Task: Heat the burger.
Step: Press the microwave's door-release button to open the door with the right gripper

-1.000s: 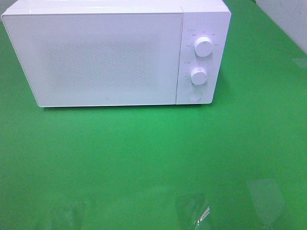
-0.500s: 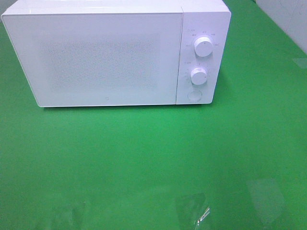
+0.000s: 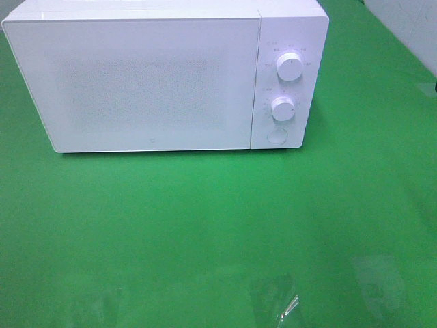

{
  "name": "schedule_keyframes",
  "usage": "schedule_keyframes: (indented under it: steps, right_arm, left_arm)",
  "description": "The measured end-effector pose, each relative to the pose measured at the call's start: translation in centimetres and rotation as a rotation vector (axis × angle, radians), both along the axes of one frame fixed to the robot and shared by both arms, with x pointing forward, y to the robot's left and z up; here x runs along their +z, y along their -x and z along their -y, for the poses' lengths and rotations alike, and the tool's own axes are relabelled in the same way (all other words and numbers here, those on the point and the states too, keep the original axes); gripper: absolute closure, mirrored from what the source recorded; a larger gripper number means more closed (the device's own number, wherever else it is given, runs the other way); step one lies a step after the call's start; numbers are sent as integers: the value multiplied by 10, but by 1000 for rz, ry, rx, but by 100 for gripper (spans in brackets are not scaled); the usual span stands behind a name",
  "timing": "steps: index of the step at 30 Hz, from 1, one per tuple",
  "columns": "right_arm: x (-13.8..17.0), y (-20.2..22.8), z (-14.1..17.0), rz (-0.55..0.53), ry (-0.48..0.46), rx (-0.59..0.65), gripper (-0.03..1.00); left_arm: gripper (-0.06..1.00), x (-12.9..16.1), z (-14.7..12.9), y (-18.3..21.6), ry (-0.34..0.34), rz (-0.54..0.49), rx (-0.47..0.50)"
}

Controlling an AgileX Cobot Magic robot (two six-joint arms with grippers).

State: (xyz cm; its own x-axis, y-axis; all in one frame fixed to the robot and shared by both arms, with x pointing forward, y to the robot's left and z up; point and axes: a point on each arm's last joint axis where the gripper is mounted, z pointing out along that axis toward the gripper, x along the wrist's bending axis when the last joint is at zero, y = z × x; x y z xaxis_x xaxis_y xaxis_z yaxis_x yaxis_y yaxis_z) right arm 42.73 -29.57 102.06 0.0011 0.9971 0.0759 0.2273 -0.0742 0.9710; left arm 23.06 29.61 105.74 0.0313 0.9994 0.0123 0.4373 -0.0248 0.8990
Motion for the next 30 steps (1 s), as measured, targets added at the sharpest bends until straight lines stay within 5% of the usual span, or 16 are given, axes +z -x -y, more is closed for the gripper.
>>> schedule_keyframes:
  steps: [23, 30]
  right_arm:
    - [-47, -3, -2, 39, -30, -11, 30]
    - [-57, -10, -34, 69, 32, 48, 30]
  left_arm:
    - [-4, 0, 0, 0, 0, 0, 0]
    - [-4, 0, 0, 0, 0, 0, 0]
